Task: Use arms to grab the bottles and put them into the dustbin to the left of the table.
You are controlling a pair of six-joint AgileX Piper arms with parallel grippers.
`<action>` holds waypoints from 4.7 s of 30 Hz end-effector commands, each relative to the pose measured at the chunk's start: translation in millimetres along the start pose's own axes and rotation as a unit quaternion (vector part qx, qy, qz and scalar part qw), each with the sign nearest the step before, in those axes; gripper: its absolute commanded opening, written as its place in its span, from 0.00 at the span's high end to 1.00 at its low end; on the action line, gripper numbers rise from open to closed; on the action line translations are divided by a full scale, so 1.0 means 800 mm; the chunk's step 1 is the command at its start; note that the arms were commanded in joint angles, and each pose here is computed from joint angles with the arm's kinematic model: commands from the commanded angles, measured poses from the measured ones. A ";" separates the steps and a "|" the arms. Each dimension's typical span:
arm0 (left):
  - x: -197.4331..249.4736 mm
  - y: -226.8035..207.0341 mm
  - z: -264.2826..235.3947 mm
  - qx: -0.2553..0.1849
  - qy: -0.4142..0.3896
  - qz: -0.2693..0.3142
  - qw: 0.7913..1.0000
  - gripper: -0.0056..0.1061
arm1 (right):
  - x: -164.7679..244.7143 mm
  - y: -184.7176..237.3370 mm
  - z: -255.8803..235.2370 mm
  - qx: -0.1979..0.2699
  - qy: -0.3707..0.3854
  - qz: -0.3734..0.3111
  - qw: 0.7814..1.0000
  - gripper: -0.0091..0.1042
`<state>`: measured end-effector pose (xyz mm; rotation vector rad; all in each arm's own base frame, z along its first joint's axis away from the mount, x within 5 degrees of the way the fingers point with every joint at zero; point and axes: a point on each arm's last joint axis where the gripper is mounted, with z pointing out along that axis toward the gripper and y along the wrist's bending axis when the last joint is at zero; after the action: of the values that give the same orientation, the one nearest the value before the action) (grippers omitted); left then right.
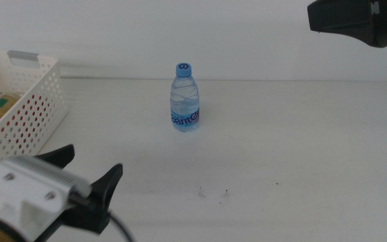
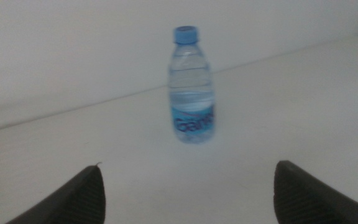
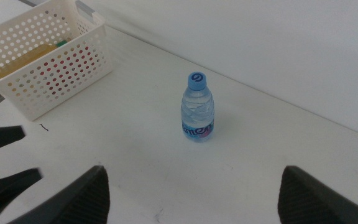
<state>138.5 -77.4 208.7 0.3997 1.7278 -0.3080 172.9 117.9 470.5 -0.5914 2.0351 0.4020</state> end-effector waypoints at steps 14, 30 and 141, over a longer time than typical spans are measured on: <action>0.037 -0.013 0.132 -0.019 0.013 -0.042 0.999 0.11 | -0.002 0.001 -0.003 -0.001 -0.005 -0.007 1.000 0.24; 0.054 0.001 0.298 -0.012 -0.006 -0.031 0.999 0.11 | -0.002 0.001 -0.003 -0.001 -0.005 -0.007 1.000 0.24; -0.189 0.313 0.145 -0.127 0.460 -0.100 0.873 0.11 | -0.002 0.001 -0.003 -0.001 -0.005 -0.007 1.000 0.24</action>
<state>388.1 99.1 315.5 0.1784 2.7708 0.0131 172.9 117.9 470.5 -0.5914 2.0351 0.4020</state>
